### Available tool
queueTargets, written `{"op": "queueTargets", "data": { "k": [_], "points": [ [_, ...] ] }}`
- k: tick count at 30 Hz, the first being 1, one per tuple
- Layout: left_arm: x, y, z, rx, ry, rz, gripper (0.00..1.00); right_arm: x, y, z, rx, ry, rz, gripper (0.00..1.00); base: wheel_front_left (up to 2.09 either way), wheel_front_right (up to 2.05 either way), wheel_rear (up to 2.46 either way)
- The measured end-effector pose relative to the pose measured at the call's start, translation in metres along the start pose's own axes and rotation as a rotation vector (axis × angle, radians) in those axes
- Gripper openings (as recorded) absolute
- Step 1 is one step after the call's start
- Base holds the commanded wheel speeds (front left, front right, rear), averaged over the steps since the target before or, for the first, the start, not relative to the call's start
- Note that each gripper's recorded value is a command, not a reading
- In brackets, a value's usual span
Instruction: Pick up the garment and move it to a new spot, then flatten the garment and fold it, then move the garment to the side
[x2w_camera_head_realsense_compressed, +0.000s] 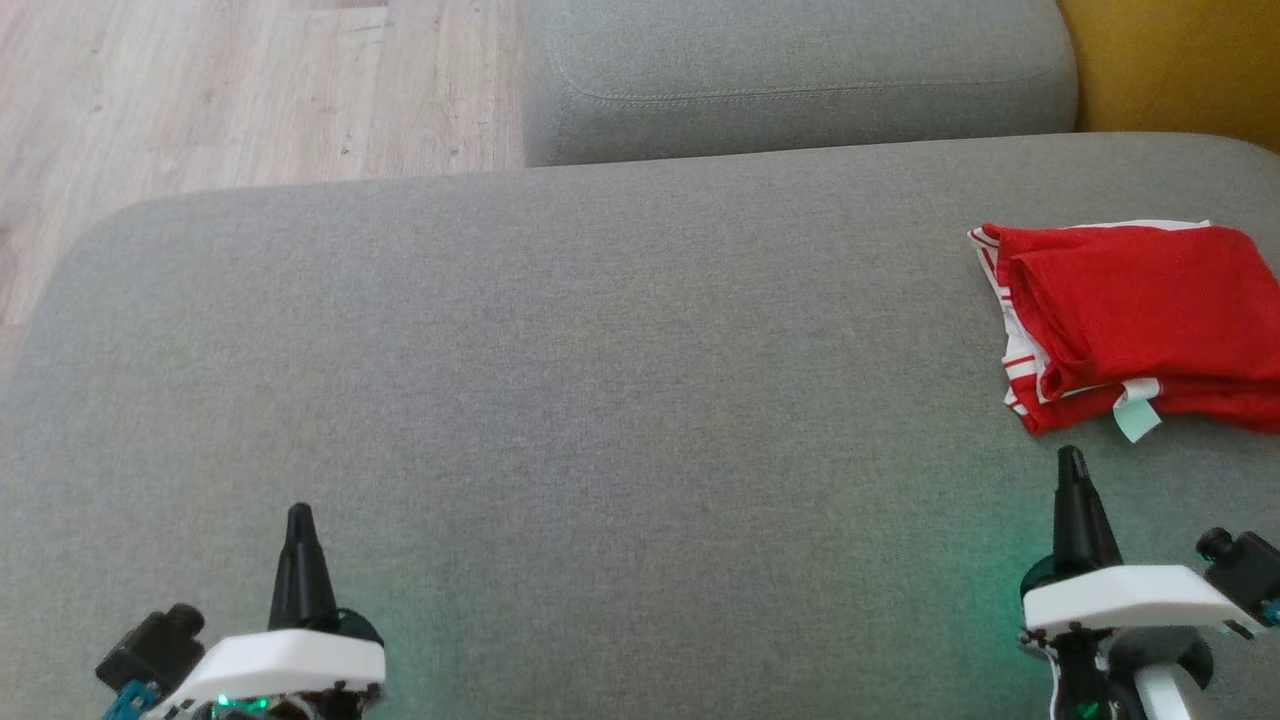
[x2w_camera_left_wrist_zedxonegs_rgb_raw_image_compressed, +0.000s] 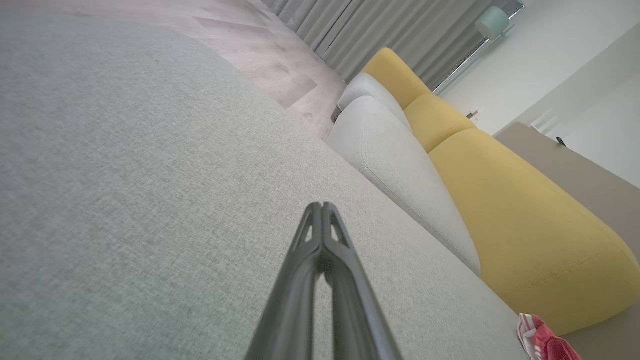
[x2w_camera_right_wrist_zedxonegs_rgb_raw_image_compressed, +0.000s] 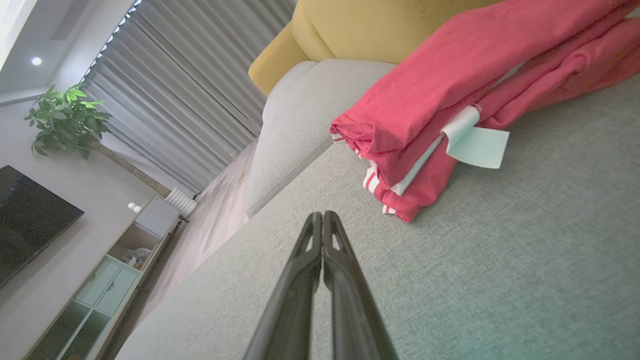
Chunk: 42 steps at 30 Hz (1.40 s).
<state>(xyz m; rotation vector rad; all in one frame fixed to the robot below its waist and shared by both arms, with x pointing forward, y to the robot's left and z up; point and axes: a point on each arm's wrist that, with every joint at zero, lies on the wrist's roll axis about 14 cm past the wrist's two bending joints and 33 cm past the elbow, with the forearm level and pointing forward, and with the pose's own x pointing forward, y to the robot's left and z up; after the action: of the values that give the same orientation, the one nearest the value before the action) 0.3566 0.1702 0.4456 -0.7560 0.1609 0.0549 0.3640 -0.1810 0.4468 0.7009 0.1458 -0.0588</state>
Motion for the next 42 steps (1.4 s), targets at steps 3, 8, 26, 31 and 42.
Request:
{"op": "queueTargets", "data": {
  "k": [3, 8, 26, 31, 42],
  "points": [
    [0.0, 0.001, 0.001, -0.03, 0.0, 0.006, 0.0, 0.0, -0.001, 0.001, 0.031, 0.0, -0.006, 0.0, 0.0, 0.0, 0.0],
    [0.0, 0.002, 0.002, -0.068, 0.002, 0.01, 0.0, 0.0, -0.003, 0.003, 0.073, -0.002, -0.013, 0.0, 0.0, 0.0, 0.0],
    [0.004, 0.002, 0.009, -0.254, -0.001, 0.011, 0.0, 0.001, -0.006, 0.01, 0.272, -0.011, -0.027, 0.0, 0.0, 0.0, 0.0],
    [0.006, 0.001, 0.012, -0.303, -0.003, 0.008, 0.0, 0.001, -0.006, 0.012, 0.325, -0.013, -0.028, 0.0, 0.0, 0.0, 0.0],
    [0.007, 0.0, 0.015, -0.412, 0.002, 0.003, 0.0, 0.001, -0.006, 0.015, 0.441, -0.014, -0.024, 0.0, 0.0, 0.0, 0.0]
  ]
}}
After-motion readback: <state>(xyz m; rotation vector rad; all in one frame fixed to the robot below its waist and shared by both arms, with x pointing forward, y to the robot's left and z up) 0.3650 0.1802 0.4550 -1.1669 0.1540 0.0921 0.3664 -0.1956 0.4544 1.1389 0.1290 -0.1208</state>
